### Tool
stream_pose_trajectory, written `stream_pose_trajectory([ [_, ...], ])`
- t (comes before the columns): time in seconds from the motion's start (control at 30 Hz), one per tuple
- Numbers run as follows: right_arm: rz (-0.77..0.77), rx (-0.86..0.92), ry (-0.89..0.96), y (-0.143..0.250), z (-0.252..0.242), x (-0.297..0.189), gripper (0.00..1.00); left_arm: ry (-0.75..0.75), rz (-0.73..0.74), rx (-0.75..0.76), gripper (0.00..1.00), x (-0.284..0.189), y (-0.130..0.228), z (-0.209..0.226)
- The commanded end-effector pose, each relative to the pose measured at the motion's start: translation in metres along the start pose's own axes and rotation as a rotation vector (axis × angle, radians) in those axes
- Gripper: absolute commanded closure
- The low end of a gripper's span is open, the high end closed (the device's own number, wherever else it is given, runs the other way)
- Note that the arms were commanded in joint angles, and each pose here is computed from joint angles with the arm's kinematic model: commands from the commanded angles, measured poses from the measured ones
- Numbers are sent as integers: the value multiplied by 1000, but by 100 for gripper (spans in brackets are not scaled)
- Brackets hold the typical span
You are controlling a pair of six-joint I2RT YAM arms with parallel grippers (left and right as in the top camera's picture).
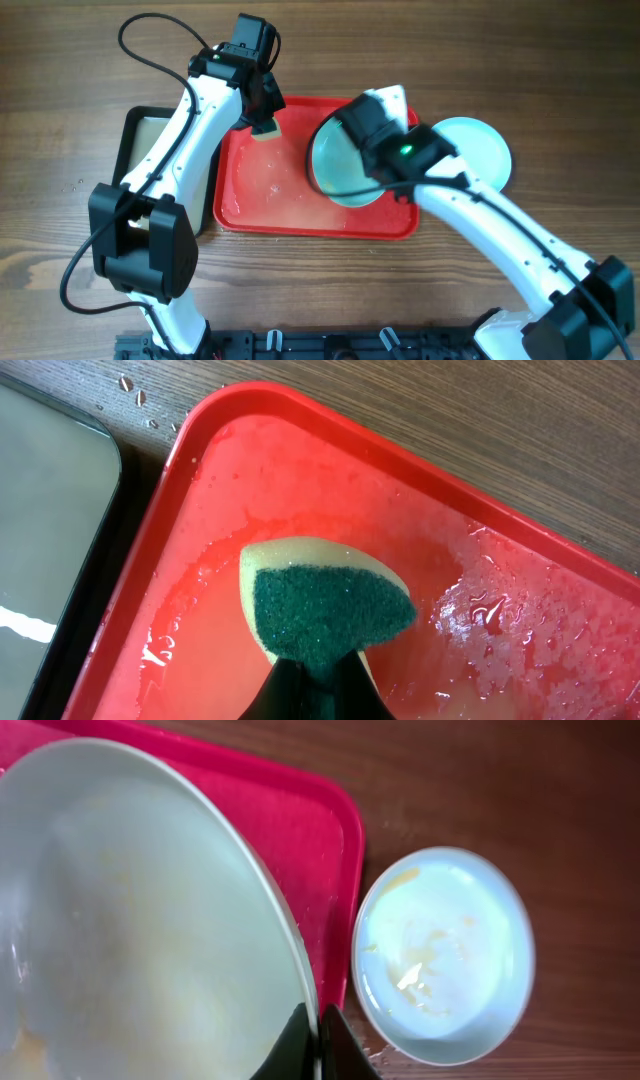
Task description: Clean dirty plates on tray and stack at the side
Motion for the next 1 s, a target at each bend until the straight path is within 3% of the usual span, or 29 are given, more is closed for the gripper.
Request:
stream_pose_trajectory([
  [0.0, 56, 85, -250, -1, -14, 6, 96, -6, 21, -15, 96, 8, 3, 2],
  [0.2, 226, 500, -178, 51, -150, 49, 96, -8, 17, -14, 96, 8, 3, 2],
  [0.33, 311, 727, -104, 113, -196, 83, 96, -5, 15, -15, 96, 8, 2, 1],
  [0.5, 286, 793, -149, 134, -190, 107, 93, -5, 10, 38, 96, 8, 1, 1],
  [0.6, 233, 784, -250, 119, -180, 107, 53, -34, 11, 112, 96, -5, -6, 17],
  [0.67, 163, 741, -388, 100, -166, 103, 37, -56, 5, 85, 96, -21, -17, 37],
  [0.8, 119, 644, -535, 63, -131, 83, 32, -126, 29, 12, 96, -53, -35, 104],
  [0.97, 51, 431, -643, 12, -57, 53, 25, -191, 89, 9, 96, -41, -44, 155],
])
Point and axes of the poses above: each gripper's point midway between its finger pads, its own x axis out along the fingers, its own z axis along the line the jaws close on, y = z × x, the point moved 1 cm from there along -x, back along the fingers, and after that the axes turned 6 degrees about -x, right-handed, at the moved point
